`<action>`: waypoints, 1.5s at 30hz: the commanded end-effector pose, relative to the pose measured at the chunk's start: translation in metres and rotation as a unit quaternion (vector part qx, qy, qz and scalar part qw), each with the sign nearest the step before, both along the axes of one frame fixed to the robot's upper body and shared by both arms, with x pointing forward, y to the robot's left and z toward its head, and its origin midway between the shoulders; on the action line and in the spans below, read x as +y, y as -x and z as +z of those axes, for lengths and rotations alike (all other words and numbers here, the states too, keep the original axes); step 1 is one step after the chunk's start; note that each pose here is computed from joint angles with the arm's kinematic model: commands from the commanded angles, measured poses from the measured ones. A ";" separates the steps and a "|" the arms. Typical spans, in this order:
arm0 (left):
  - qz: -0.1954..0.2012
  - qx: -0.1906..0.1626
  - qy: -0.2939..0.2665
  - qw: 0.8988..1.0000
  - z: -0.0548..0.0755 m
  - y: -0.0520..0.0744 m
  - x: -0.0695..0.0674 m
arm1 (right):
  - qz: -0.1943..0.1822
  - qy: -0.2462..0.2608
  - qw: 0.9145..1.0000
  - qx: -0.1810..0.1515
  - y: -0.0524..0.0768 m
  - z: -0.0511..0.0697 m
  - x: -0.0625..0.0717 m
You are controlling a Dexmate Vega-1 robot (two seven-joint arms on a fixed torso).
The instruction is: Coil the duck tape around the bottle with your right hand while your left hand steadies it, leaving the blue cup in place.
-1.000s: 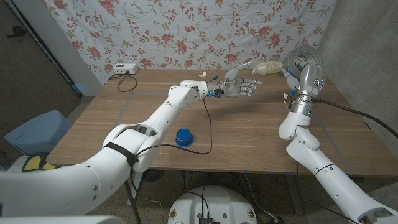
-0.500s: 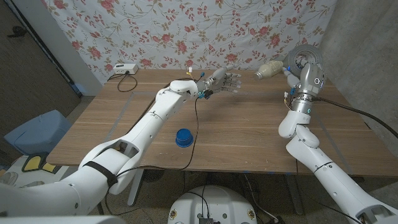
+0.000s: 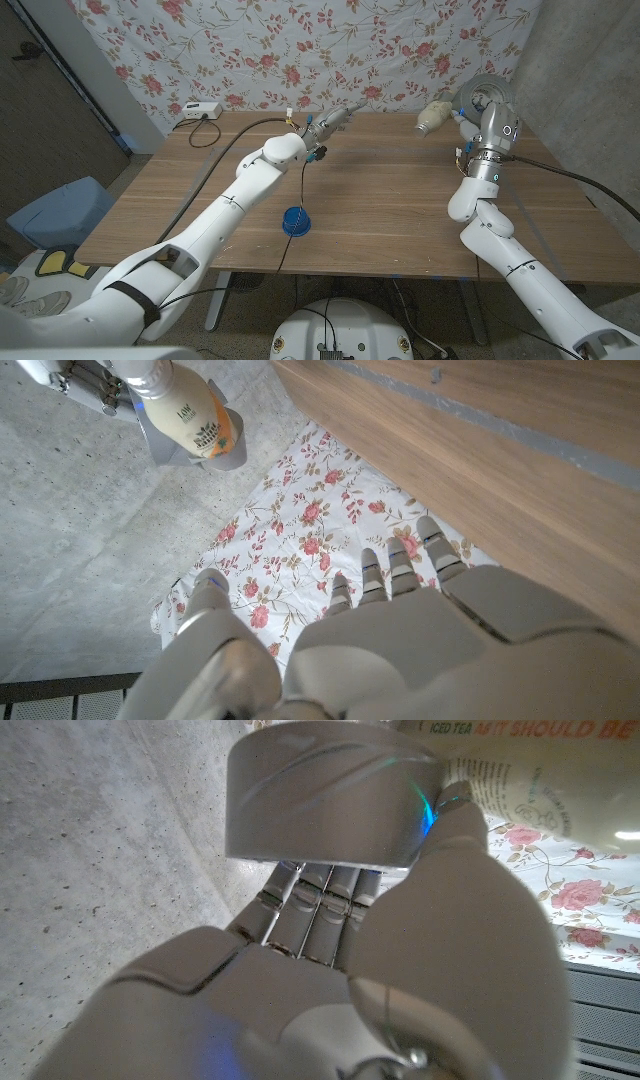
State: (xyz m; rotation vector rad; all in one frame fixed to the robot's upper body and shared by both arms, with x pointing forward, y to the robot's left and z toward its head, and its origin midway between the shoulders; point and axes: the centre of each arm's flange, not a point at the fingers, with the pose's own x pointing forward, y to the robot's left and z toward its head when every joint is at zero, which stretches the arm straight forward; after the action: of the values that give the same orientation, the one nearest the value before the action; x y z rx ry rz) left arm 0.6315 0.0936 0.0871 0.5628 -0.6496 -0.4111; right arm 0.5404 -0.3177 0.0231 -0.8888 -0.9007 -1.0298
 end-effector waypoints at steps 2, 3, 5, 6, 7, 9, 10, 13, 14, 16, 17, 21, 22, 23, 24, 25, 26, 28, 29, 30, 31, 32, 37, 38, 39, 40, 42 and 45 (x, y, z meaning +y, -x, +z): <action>0.050 -0.088 -0.018 0.995 0.005 0.024 0.018 | 0.004 0.015 0.996 0.089 0.004 -0.001 -0.006; 0.052 -0.094 -0.018 0.994 0.006 0.025 0.019 | 0.006 0.014 0.995 0.098 0.005 -0.001 -0.006; 0.051 -0.100 -0.019 0.994 0.007 0.027 0.019 | 0.008 0.020 0.993 0.116 0.005 -0.001 -0.006; 0.057 -0.109 -0.022 0.992 0.008 0.030 0.020 | 0.009 0.022 0.992 0.123 0.005 -0.001 -0.006; 0.061 -0.116 -0.025 0.991 0.009 0.031 0.019 | 0.011 0.021 0.991 0.130 0.005 -0.001 -0.006; 0.062 -0.124 -0.027 0.990 0.010 0.034 0.019 | 0.012 0.027 0.989 0.143 0.005 -0.001 -0.006; 0.063 -0.129 -0.028 0.989 0.011 0.035 0.019 | 0.013 0.029 0.988 0.150 0.005 -0.001 -0.006; 0.067 -0.138 -0.033 0.988 0.012 0.039 0.019 | 0.018 0.035 0.984 0.175 0.003 -0.001 -0.006; 0.066 -0.140 -0.033 0.987 0.012 0.040 0.019 | 0.019 0.035 0.982 0.184 0.002 -0.001 -0.006; 0.071 -0.146 -0.036 0.986 0.013 0.043 0.020 | 0.021 0.040 0.979 0.197 0.000 0.000 -0.006; 0.071 -0.148 -0.040 0.986 0.014 0.044 0.020 | 0.021 0.041 0.979 0.199 -0.001 -0.001 -0.006; 0.076 -0.162 -0.042 0.983 0.016 0.050 0.021 | 0.024 0.047 0.975 0.215 -0.004 0.000 -0.005; 0.076 -0.161 -0.044 0.983 0.017 0.051 0.021 | 0.024 0.048 0.973 0.222 -0.005 0.000 -0.005; 0.075 -0.161 -0.045 0.983 0.017 0.051 0.022 | 0.025 0.049 0.972 0.229 -0.006 0.001 -0.005; 0.074 -0.161 -0.043 0.983 0.017 0.051 0.022 | 0.027 0.051 0.970 0.236 -0.007 0.001 -0.005; 0.076 -0.162 -0.042 0.983 0.017 0.052 0.022 | 0.029 0.054 0.968 0.243 -0.008 0.001 -0.005; 0.078 -0.164 -0.044 0.982 0.017 0.053 0.022 | 0.031 0.055 0.967 0.248 -0.009 0.000 -0.005; 0.080 -0.166 -0.043 0.982 0.017 0.055 0.022 | 0.032 0.055 0.965 0.254 -0.011 -0.001 -0.005; 0.080 -0.167 -0.043 0.982 0.018 0.056 0.023 | 0.034 0.057 0.964 0.258 -0.012 -0.001 -0.005; 0.081 -0.167 -0.045 0.982 0.018 0.056 0.023 | 0.036 0.058 0.963 0.260 -0.012 -0.002 -0.004; 0.083 -0.168 -0.046 0.981 0.018 0.057 0.023 | 0.037 0.059 0.963 0.261 -0.013 -0.002 -0.004; 0.083 -0.169 -0.047 0.981 0.019 0.058 0.023 | 0.038 0.059 0.962 0.262 -0.014 -0.002 -0.004; 0.085 -0.171 -0.046 0.981 0.020 0.059 0.022 | 0.040 0.064 0.960 0.268 -0.018 -0.005 -0.002; 0.086 -0.172 -0.046 0.980 0.020 0.059 0.022 | 0.042 0.066 0.960 0.269 -0.019 -0.006 -0.001; 0.088 -0.175 -0.047 0.980 0.020 0.060 0.022 | 0.042 0.066 0.960 0.270 -0.020 -0.006 -0.001; 0.088 -0.175 -0.048 0.979 0.021 0.060 0.022 | 0.041 0.067 0.959 0.271 -0.021 -0.007 0.000; 0.087 -0.175 -0.048 0.980 0.021 0.061 0.021 | 0.040 0.071 0.959 0.272 -0.022 -0.008 0.001; 0.089 -0.177 -0.049 0.979 0.021 0.061 0.021 | 0.042 0.075 0.957 0.276 -0.023 -0.010 0.002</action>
State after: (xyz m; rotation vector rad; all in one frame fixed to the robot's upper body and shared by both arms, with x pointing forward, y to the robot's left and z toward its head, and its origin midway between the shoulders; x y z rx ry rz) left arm 0.5762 0.1155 0.1053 0.7783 -0.8997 -0.1890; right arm 0.5554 -0.3196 0.0199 -1.1495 -0.5605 -0.6433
